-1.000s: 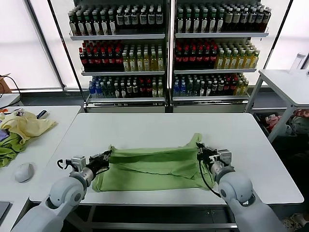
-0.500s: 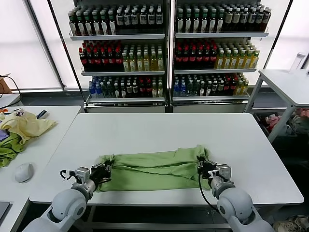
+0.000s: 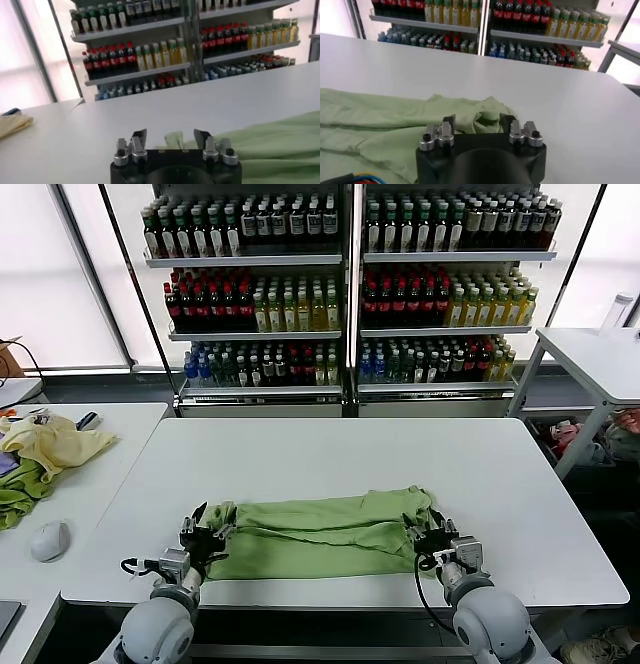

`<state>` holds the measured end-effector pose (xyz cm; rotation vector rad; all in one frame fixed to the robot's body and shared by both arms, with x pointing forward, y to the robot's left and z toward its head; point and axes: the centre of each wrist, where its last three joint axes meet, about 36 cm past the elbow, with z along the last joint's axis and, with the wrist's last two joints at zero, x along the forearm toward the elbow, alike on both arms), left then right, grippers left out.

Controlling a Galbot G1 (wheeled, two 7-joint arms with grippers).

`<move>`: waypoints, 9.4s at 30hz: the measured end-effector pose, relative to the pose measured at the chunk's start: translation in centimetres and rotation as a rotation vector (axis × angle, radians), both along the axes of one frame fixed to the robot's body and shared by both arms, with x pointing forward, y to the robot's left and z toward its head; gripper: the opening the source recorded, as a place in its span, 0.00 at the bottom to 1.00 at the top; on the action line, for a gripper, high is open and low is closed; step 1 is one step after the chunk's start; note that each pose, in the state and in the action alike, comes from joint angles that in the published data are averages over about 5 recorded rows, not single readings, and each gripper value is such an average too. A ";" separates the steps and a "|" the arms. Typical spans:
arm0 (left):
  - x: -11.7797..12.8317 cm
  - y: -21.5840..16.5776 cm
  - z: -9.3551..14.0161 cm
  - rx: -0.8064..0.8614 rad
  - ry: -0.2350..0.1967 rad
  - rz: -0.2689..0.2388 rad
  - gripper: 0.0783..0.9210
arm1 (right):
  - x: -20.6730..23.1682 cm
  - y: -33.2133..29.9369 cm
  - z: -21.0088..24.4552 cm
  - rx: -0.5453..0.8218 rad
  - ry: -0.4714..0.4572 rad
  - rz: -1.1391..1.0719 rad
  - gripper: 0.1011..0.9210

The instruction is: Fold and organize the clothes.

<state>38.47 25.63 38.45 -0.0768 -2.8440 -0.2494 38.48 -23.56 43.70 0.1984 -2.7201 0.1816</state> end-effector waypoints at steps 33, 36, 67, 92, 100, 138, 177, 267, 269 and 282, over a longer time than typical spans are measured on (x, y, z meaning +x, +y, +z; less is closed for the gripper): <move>0.0 2.1 0.9 -0.335 0.278 0.119 0.54 | -0.1 0.0 0.2 -0.015 -0.029 -0.012 0.88; 0.1 2.5 1.0 -0.388 0.287 0.114 0.44 | -0.1 0.0 0.3 -0.016 -0.032 -0.014 0.88; 2.4 15.8 8.7 -0.527 0.109 0.249 0.05 | 0.2 -1.0 1.4 -0.006 -0.082 -0.013 0.88; 1.1 4.5 11.6 -0.785 0.086 -0.050 0.05 | -1.2 -1.7 2.1 -0.020 -0.093 -0.014 0.88; 2.6 -1.2 8.8 -0.787 0.170 -0.116 0.05 | -1.9 -2.0 2.3 -0.025 -0.095 -0.018 0.88; 1.5 4.1 4.1 -0.438 0.106 -0.014 0.88 | -2.0 -1.1 1.6 -0.019 -0.096 -0.010 0.88; 3.8 8.3 -0.1 -0.803 0.234 -0.039 0.45 | -3.9 -2.3 2.4 -0.039 -0.100 -0.035 0.88; 5.0 -11.5 5.1 -0.489 -0.033 -0.317 0.58 | -3.4 -2.6 3.7 0.028 -0.163 -0.044 0.88; 4.8 -10.9 5.0 -0.475 -0.053 -0.302 0.64 | -2.9 -2.0 3.6 0.044 -0.164 -0.040 0.88; 3.7 -2.1 4.3 -0.340 -0.155 -0.074 0.88 | 3.0 6.2 0.6 0.149 -0.149 0.006 0.88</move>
